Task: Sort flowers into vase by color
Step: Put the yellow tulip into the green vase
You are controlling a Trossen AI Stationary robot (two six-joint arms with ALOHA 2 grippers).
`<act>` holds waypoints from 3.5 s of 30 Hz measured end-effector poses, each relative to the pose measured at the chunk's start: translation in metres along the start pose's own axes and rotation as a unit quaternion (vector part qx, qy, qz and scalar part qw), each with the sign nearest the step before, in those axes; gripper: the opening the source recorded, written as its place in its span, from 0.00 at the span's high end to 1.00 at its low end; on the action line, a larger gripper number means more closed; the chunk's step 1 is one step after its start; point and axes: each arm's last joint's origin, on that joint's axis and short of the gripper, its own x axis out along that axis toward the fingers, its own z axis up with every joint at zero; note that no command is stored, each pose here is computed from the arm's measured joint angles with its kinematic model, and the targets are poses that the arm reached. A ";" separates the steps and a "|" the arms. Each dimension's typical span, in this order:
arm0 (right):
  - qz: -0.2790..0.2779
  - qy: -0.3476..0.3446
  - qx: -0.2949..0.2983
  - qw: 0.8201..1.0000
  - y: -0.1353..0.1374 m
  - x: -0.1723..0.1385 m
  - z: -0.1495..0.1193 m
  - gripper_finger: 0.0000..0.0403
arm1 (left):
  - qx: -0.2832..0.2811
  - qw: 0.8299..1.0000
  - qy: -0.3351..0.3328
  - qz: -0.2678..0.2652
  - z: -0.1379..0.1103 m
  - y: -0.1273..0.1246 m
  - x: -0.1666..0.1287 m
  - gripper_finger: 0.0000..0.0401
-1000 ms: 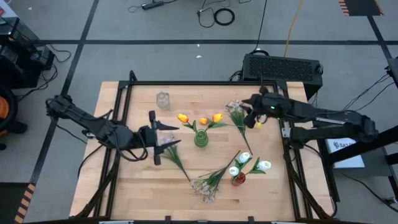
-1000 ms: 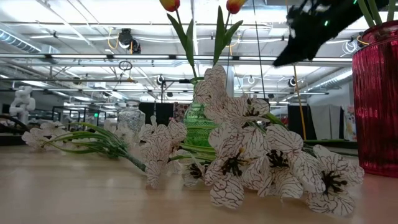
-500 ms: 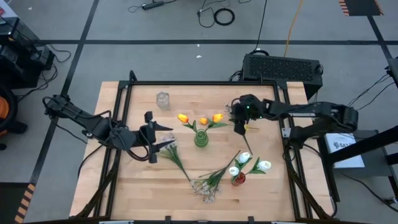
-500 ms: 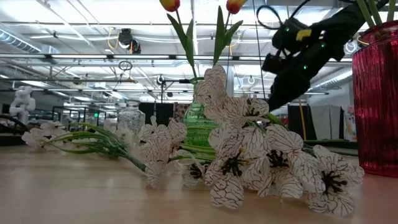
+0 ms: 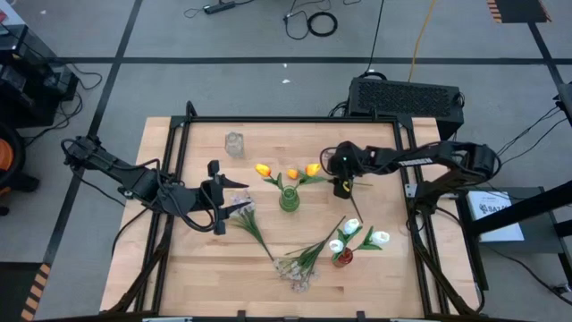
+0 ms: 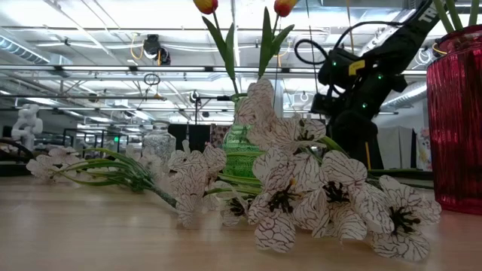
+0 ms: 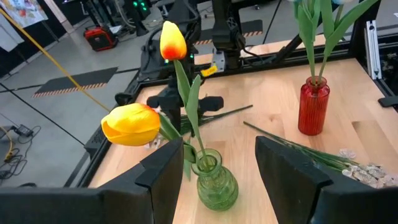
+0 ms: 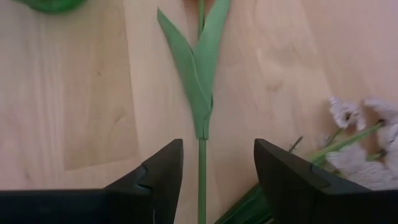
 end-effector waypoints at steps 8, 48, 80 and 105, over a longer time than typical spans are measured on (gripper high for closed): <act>0.003 0.026 -0.002 1.000 0.000 0.010 -0.006 0.57 | 0.000 1.000 0.000 0.000 0.000 0.000 0.000 0.48; -0.135 -0.455 0.075 0.877 0.003 -0.186 0.060 0.99 | -0.026 0.999 -0.035 0.005 0.008 0.000 0.001 0.48; 0.138 -0.655 -0.053 0.741 0.065 -0.197 0.097 1.00 | -0.064 0.971 -0.223 0.055 0.043 -0.001 0.062 0.48; 0.132 -0.658 -0.032 0.741 0.083 -0.176 0.110 1.00 | -0.061 0.950 -0.306 0.011 0.086 0.053 0.123 0.42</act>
